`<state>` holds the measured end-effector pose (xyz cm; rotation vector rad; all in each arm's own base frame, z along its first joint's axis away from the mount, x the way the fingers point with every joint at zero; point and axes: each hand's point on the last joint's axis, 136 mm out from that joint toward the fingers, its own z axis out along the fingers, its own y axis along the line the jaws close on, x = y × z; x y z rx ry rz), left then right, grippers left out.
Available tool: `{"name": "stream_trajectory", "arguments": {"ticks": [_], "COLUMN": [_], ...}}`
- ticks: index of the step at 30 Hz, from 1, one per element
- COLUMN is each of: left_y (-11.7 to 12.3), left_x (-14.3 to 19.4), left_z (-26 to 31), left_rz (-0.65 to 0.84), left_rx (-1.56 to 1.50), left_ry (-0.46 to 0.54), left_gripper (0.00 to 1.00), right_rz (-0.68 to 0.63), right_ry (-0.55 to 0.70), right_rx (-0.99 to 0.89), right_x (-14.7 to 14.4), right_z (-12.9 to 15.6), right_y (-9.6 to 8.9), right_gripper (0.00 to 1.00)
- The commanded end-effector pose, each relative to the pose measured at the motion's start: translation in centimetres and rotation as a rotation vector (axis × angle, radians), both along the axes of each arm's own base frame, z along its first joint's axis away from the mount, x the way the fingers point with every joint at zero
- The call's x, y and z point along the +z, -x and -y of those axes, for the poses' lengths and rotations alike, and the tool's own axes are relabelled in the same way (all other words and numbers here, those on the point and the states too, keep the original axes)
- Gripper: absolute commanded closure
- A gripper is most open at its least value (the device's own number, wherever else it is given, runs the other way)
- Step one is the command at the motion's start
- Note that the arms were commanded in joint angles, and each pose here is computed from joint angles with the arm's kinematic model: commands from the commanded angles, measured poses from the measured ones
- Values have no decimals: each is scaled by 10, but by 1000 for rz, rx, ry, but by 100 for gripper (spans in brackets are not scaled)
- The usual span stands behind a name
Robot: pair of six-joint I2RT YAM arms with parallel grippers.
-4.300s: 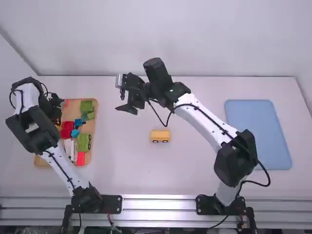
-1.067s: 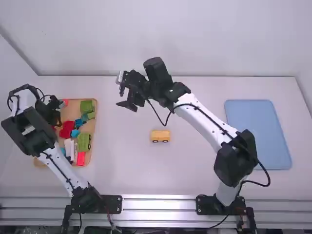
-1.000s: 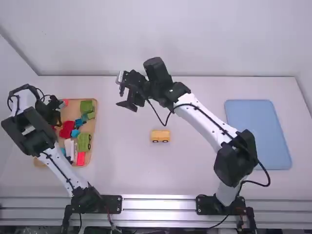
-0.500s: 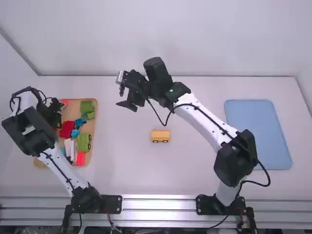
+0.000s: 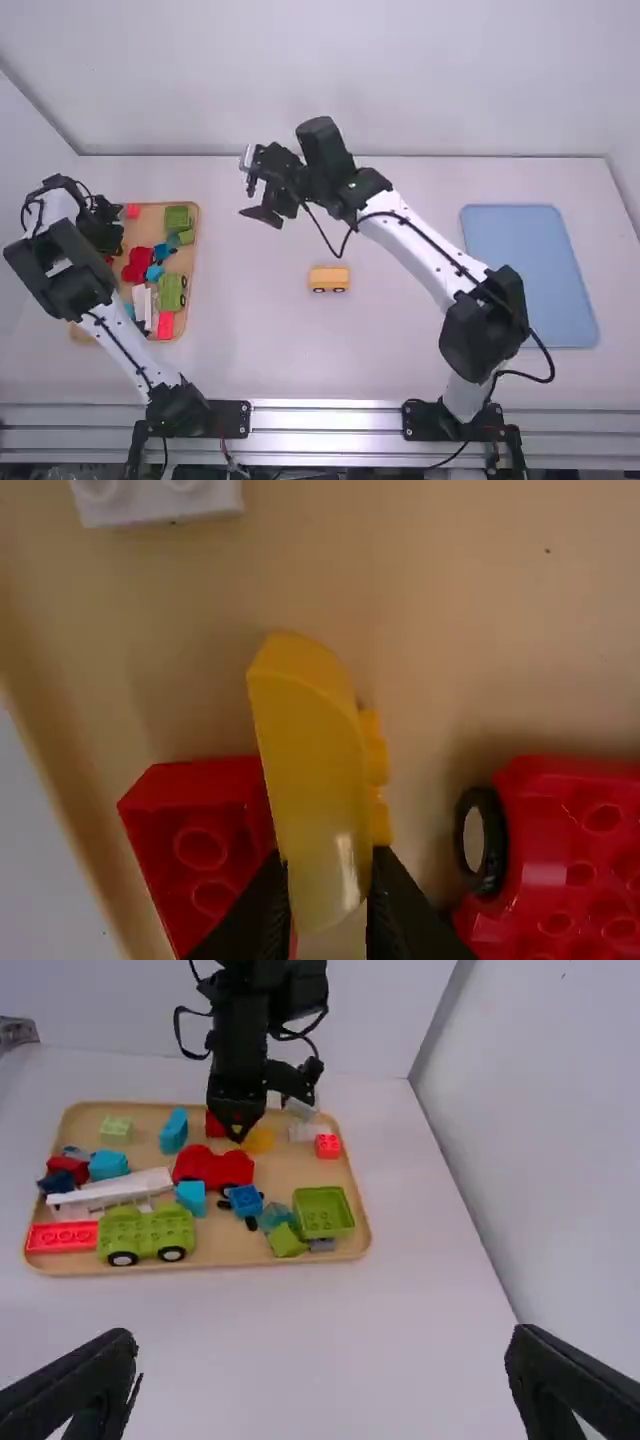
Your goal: Assemble lego blocks to make yellow taxi
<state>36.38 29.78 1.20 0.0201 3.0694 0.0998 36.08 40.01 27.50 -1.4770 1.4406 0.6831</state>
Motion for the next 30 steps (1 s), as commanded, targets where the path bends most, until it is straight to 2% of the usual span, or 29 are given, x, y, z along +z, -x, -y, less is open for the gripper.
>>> {"name": "stream_trajectory", "arguments": {"ticks": [1, 2, 3, 4, 11, 20, 23, 24, 30], "left_y": [6, 4, 2, 2, -7, -10, -11, -11, -11], "left_x": [-9, -9, -9, -9, -8, -15, -23, -23, -14], "left_z": [8, 11, 13, 13, 5, 8, 4, 5, 5], "left_rz": [-26, -20, -13, -9, 33, 42, 57, 54, 46], "left_rx": [23, 19, 17, 17, 98, 132, 157, 143, 149], "left_ry": [22, 31, 42, 42, 18, 15, -3, -3, 3], "left_gripper": [66, 53, 45, 43, 59, 52, 58, 66, 71], "right_rz": [17, 16, 17, 17, 15, 10, 11, 13, 26], "right_ry": [-19, -19, -20, -19, -18, -14, -13, -14, -21], "right_rx": [-9, -8, -8, -9, -9, -8, -10, -11, -10], "right_x": [11, 11, 11, 11, 11, 6, 6, 7, 9], "right_z": [2, 2, 2, 2, 2, 2, 2, 2, 1], "right_y": [-7, -7, -7, -7, -7, -6, -7, -7, -8], "right_gripper": [2, 2, 2, 2, 2, 2, 2, 2, 2]}}
